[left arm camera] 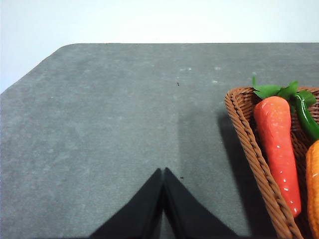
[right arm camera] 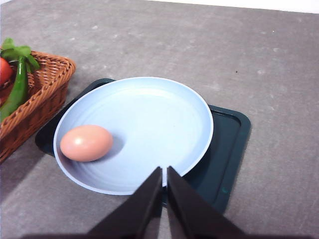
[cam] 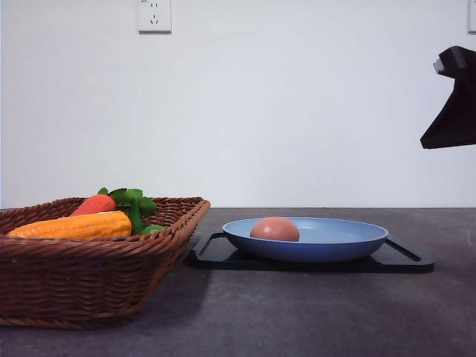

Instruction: Transfer egg from basket to plate and serve

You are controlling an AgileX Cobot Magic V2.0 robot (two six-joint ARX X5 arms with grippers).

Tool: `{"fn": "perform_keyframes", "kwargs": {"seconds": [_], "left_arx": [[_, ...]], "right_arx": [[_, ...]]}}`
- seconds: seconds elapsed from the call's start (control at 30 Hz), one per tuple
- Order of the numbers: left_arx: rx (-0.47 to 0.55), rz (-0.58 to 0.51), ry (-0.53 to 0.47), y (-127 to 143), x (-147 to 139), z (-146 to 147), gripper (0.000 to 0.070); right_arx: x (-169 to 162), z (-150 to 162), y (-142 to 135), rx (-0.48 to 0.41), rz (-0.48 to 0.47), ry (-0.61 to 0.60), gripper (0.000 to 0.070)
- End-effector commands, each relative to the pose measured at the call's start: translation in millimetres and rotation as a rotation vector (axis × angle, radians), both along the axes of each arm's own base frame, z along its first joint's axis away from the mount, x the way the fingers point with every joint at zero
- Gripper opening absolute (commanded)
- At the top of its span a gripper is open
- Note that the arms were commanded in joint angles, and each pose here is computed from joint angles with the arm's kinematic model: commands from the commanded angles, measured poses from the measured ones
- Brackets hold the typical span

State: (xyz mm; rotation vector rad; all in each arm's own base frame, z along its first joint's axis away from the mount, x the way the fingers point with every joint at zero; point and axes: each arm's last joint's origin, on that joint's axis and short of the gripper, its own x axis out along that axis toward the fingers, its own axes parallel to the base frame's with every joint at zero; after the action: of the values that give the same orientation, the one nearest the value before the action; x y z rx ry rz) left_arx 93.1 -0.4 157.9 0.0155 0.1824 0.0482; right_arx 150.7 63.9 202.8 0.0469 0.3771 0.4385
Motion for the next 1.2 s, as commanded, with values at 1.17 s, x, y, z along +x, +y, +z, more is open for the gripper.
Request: {"fn": "perform_keyframes", "kwargs": {"seconds": [1.17], "left_arx": [[0.003, 0.002, 0.036, 0.1, 0.9, -9.3, 0.0000]], "right_arx": [[-68.1, 35.0, -52.8, -0.086, -0.304, -0.546, 0.0000]]}}
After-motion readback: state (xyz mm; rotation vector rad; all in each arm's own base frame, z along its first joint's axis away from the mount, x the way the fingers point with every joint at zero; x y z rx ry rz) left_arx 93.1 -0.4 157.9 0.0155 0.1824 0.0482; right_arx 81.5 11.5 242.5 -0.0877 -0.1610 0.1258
